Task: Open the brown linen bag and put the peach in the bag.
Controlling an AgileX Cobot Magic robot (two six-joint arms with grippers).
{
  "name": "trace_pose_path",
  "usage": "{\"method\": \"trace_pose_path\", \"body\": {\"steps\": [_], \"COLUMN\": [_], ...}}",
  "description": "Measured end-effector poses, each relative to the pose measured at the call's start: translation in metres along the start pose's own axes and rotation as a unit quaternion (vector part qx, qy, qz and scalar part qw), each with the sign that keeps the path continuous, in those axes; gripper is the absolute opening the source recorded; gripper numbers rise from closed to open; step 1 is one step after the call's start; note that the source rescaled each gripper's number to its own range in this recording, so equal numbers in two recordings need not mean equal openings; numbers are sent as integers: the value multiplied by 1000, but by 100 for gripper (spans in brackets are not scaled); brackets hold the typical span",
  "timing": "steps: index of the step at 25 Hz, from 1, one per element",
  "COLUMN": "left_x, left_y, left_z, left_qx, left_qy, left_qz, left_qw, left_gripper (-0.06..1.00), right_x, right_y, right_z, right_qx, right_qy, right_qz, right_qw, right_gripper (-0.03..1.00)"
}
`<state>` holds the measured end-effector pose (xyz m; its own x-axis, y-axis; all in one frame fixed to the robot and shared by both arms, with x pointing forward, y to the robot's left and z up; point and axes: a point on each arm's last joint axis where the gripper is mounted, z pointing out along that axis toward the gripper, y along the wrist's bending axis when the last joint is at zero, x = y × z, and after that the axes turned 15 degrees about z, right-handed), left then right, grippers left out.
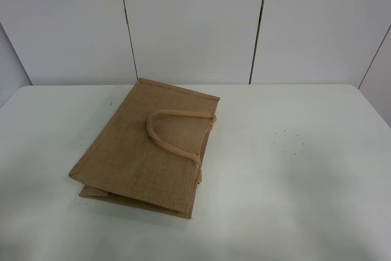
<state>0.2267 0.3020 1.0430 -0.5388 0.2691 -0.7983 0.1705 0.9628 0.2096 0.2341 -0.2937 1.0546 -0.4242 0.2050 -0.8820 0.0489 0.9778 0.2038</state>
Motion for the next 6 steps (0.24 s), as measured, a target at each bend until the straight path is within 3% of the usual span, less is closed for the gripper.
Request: {"method": "trace_pose_path", "body": {"steps": [6], "left_x": [0], "left_y": [0], "left_z": [0], "left_qx": [1], "left_qy": [0], "left_qz": [0], "left_qw": [1000], "left_gripper": [98], "right_x": [0], "right_y": [0], "right_z": [0], "right_qx": [0], "right_qy": [0], "right_qz": [0], "right_qw": [1000], "right_gripper": [100]}}
